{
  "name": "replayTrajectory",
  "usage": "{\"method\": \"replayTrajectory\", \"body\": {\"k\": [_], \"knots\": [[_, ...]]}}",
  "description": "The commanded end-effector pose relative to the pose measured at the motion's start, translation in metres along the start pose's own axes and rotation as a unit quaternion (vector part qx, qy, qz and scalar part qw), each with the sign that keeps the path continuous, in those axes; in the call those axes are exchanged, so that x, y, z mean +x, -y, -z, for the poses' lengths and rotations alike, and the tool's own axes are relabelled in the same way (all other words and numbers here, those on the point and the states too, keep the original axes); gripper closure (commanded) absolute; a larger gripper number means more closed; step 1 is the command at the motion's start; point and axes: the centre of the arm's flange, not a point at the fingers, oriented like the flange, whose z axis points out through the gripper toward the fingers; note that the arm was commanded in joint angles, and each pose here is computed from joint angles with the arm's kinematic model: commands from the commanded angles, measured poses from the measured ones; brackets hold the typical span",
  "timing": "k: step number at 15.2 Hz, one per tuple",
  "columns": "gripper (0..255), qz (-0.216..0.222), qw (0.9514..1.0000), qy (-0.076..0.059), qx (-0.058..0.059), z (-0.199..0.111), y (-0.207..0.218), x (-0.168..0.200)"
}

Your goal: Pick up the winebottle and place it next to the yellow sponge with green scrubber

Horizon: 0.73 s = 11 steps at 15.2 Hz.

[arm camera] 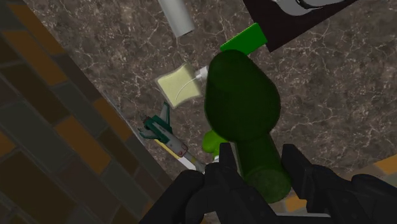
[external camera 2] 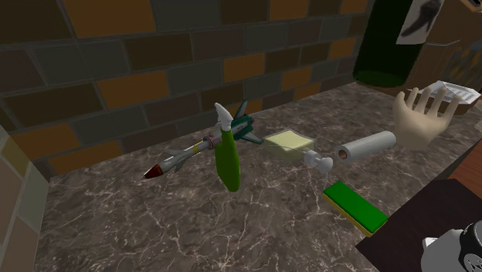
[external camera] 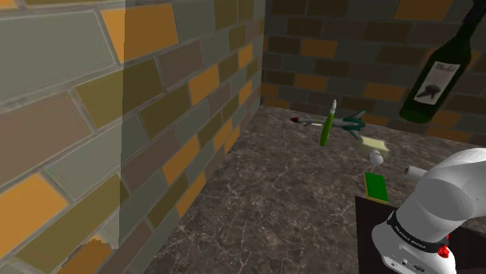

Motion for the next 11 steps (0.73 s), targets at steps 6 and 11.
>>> {"method": "replayTrajectory", "body": {"k": [6,11], "knots": [[255,0.000,1.0000,0.000,0.000,0.049,-0.019,-0.075],[255,0.000,1.0000,0.000,0.000,0.071,-0.030,-0.117]]}}
